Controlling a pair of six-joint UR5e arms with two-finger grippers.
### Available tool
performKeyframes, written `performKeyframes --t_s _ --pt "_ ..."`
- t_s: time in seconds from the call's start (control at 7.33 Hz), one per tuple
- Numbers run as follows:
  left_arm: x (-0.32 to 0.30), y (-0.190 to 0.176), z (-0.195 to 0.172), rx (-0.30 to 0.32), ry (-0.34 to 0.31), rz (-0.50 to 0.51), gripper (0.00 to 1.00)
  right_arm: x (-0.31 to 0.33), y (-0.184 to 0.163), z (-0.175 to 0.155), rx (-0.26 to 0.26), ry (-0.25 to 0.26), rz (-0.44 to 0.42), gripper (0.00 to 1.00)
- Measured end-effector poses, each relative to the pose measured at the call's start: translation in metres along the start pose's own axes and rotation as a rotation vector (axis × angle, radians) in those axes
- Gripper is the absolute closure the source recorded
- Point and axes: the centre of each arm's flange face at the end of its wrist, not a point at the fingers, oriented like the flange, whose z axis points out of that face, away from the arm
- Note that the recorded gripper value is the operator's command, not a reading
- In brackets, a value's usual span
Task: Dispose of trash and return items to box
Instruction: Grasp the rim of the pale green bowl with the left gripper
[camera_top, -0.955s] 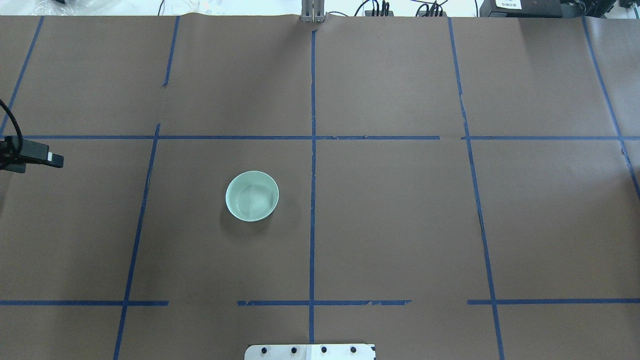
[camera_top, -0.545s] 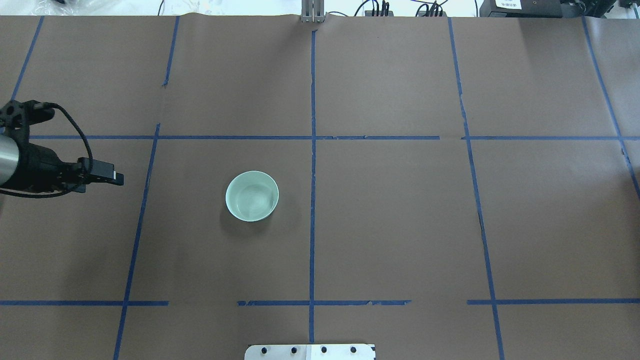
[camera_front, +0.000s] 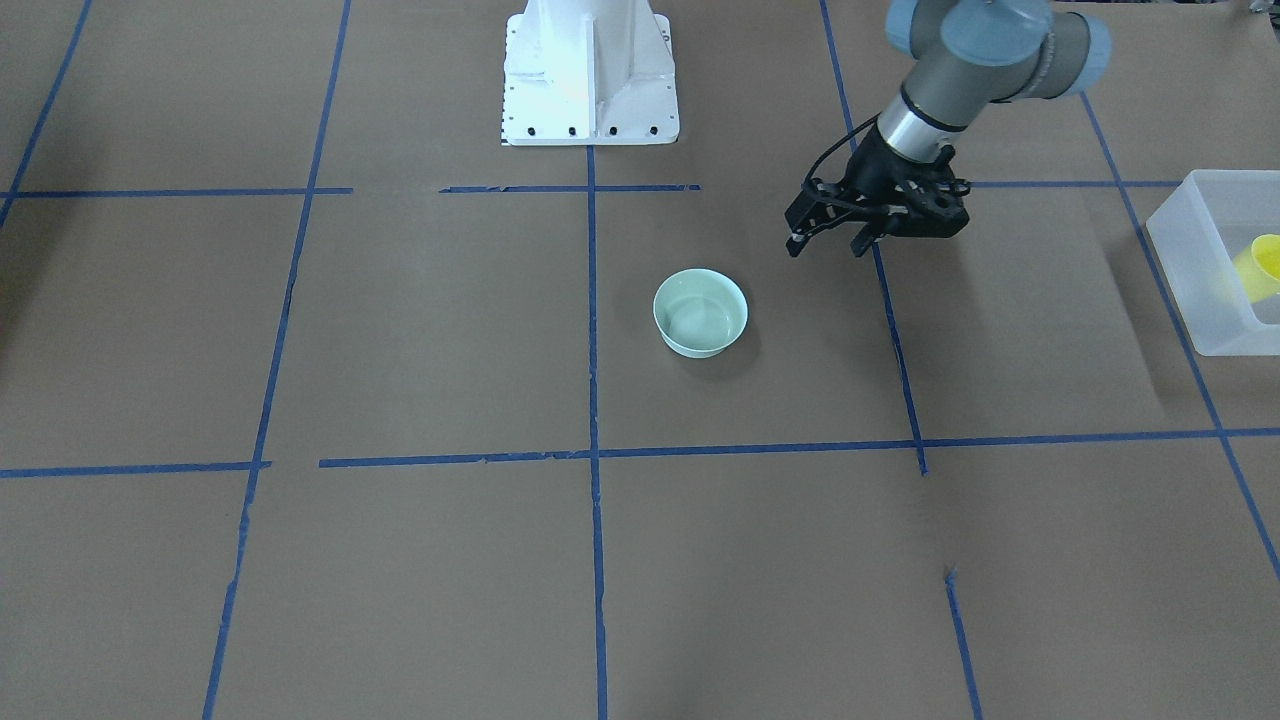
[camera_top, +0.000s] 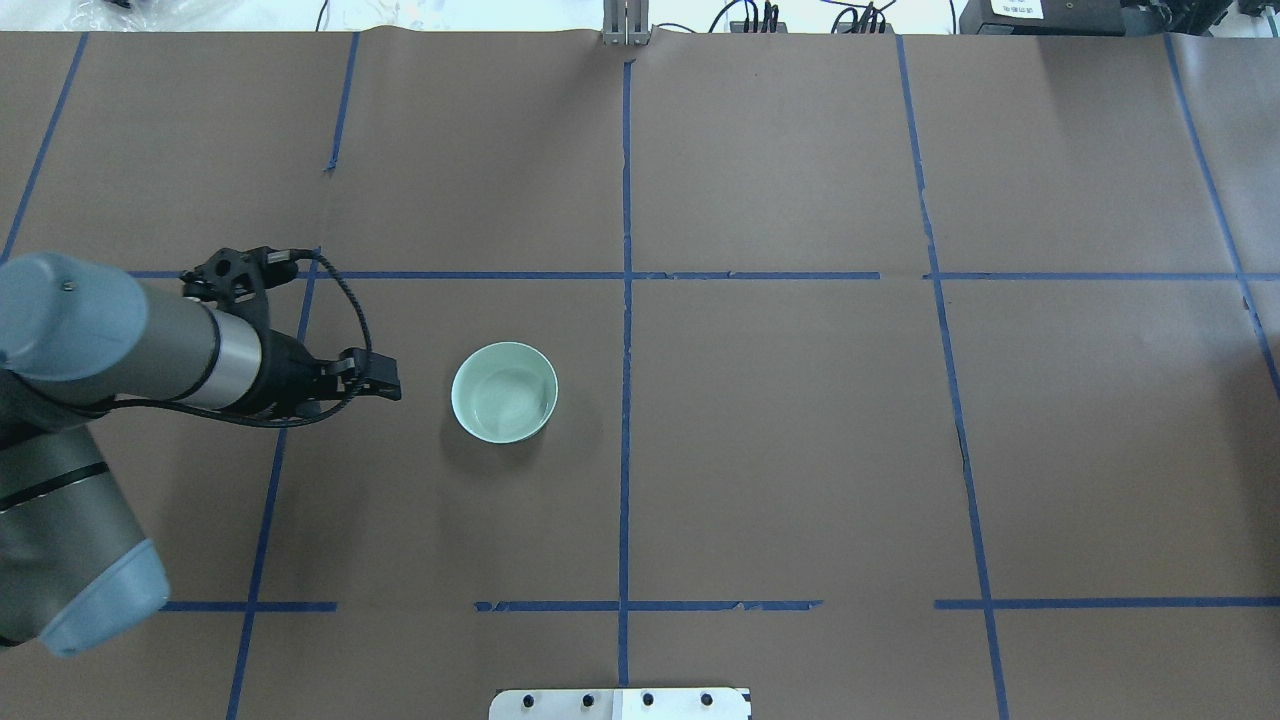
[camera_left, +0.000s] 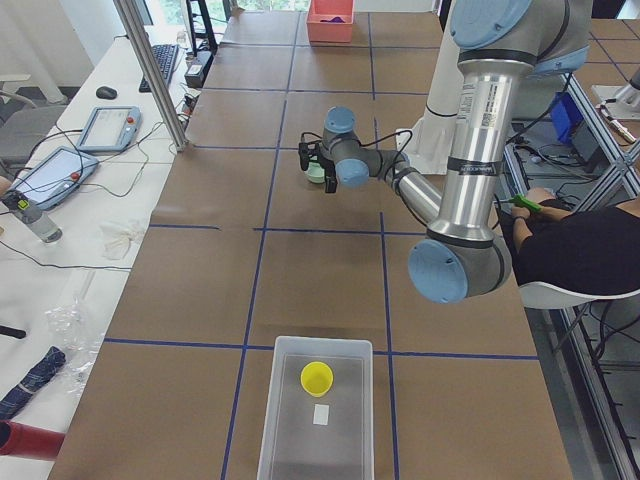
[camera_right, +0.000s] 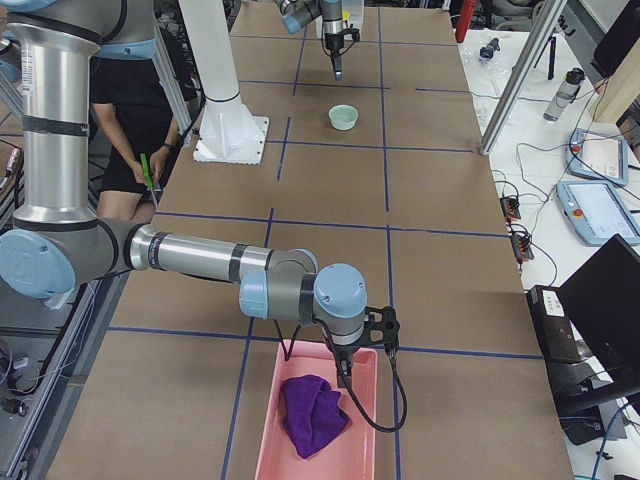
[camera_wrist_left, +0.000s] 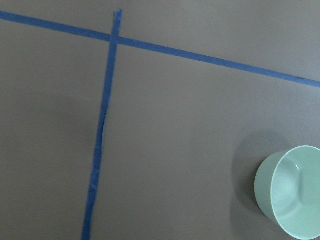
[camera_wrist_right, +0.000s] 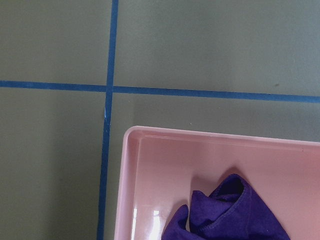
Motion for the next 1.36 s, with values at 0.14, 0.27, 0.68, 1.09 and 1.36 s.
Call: performKeyframes --t_s 0.14,0.27,0.68,1.09,1.36 --pt "0.029 0.005 0.019 0.01 -0.042 -0.01 0.03 -0.005 -0.002 -0.002 0.004 -0.018 -0.004 0.0" --pt "0.045 0.01 0.035 0.011 -0.066 -0.018 0.04 -0.01 -0.002 -0.001 0.004 -0.047 -0.005 0.0" --pt "0.063 0.009 0.064 0.004 -0.097 -0.026 0.13 -0.014 -0.003 0.0 0.005 -0.078 -0.006 0.0" --pt "0.06 0.012 0.09 -0.009 -0.103 -0.023 0.33 -0.015 -0.004 -0.001 0.007 -0.079 -0.01 0.0" --pt "0.061 0.019 0.102 -0.021 -0.103 -0.019 1.0 -0.016 -0.005 -0.001 0.009 -0.079 -0.012 0.0"
